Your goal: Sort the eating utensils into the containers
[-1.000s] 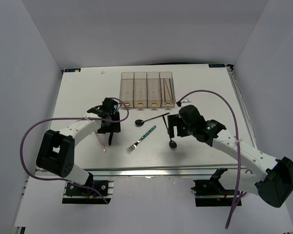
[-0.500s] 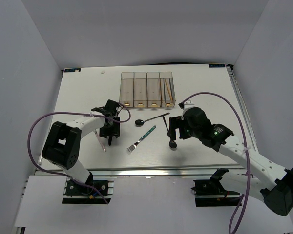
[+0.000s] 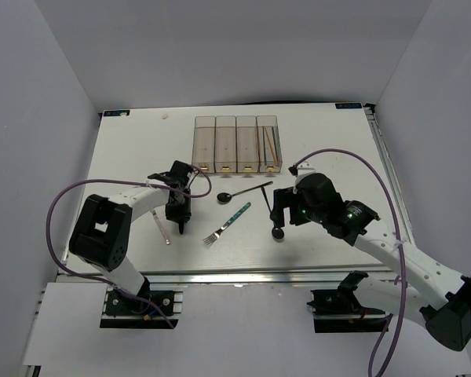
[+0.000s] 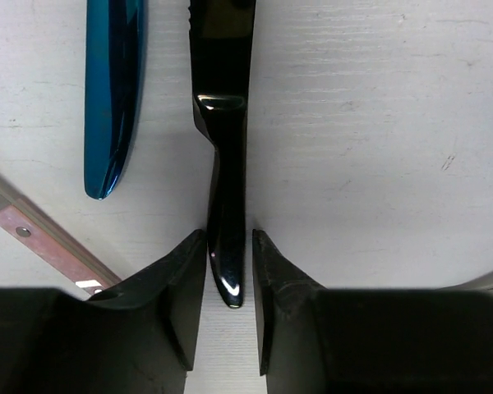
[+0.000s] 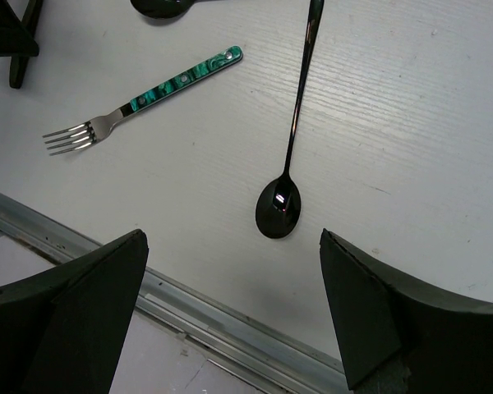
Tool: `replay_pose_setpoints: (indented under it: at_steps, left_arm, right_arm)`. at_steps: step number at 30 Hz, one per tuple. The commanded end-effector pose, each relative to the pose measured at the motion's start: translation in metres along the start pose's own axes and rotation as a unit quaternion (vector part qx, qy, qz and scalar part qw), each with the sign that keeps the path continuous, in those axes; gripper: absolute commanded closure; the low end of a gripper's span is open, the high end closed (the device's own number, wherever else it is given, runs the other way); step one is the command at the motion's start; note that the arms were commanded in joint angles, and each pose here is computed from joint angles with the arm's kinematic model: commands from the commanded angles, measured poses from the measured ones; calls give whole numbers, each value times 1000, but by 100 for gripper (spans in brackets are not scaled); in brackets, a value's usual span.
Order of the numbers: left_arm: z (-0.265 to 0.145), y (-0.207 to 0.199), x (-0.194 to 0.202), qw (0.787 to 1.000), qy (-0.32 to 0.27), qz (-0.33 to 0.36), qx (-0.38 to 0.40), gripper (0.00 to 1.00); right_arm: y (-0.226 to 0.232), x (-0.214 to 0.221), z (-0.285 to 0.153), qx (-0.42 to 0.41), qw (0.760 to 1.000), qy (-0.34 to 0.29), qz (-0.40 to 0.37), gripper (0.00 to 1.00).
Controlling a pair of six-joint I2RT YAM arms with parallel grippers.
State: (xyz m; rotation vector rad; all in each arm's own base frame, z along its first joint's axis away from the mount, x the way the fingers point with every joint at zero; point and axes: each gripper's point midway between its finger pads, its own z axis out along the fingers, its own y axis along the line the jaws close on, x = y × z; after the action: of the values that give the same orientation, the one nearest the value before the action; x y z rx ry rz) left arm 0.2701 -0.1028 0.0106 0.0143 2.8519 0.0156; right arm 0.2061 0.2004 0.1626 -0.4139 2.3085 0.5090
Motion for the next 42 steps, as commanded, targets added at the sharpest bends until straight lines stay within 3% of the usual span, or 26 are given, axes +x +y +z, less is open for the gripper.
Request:
replay_pose_setpoints:
  at_steps: [1,7,17,27,35,42]
  left_arm:
    - [10,2,14,1000,19,5,-3,62]
    - [15,3,20,999,34,6,-7,68]
    - [21,-1,34,998,65,5,1,62]
    - [23,2,36,998,55,7,-37,57]
    - [26,-2,42,998,61,5,-31,70]
    - [29,-6,49,997,77,7,-20,93]
  right_arm:
    - [8,-21,-14,-16,999,-30,-4,11]
    - [11,-26,-20,-22,999,-37,-5,11]
    - [10,-33,-31,-21,998,-54,-11,11]
    - [8,-34,-35,-17,998,-61,-15,11]
    - [7,-34,-35,-16,998,-62,-18,11]
    - [7,-37,-39,-17,997,-69,-19,11]
